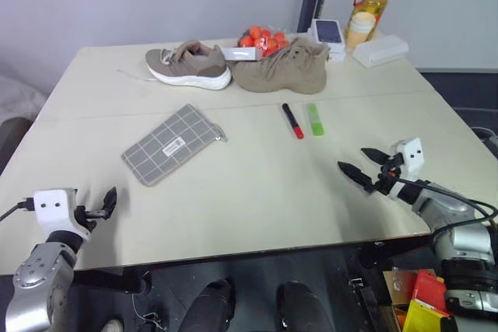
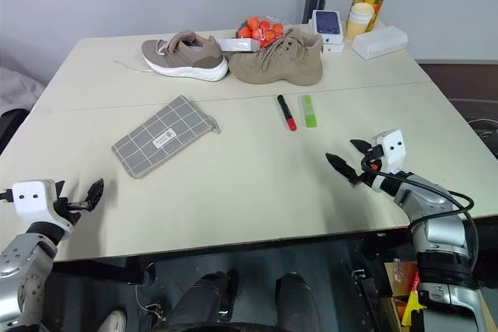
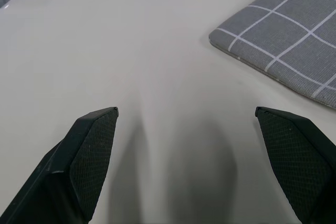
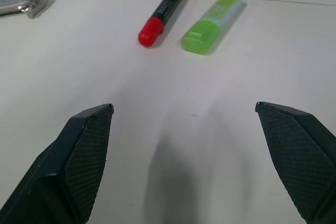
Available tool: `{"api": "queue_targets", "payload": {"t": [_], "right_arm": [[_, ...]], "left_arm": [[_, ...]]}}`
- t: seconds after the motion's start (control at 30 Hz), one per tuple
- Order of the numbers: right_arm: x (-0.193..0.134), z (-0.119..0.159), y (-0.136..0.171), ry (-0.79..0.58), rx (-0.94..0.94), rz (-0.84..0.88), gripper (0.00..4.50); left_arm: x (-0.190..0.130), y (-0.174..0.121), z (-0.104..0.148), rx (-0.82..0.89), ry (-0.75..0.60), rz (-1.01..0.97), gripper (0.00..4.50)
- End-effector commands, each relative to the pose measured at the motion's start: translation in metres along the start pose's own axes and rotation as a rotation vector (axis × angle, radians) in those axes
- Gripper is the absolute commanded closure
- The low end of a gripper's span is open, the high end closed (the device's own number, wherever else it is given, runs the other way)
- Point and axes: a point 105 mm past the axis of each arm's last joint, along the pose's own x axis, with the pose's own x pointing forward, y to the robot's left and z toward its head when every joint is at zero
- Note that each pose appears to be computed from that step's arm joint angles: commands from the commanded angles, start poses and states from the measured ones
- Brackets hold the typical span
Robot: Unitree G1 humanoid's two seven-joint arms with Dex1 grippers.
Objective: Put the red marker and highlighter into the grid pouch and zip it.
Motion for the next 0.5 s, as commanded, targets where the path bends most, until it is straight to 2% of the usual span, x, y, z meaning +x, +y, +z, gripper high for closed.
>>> {"api": "queue_targets", "payload": {"t": [0.03, 0.33, 0.5], "right_arm": [[0.001, 0.008, 0.002, -0.039, -0.013, 0.011, 0.0], [0.01, 0.014, 0.02, -0.064, -0.017, 0.059, 0.0], [0.042, 0.033, 0.065, -0.112, -0.031, 0.177, 0.0]], "left_arm": [[-0.005, 0.004, 0.014, 0.018, -0.047, 0.007, 0.03], [-0.004, 0.004, 0.014, 0.011, -0.046, 0.003, 0.03], [-0.006, -0.002, 0.008, 0.018, -0.045, -0.009, 0.03]]}}
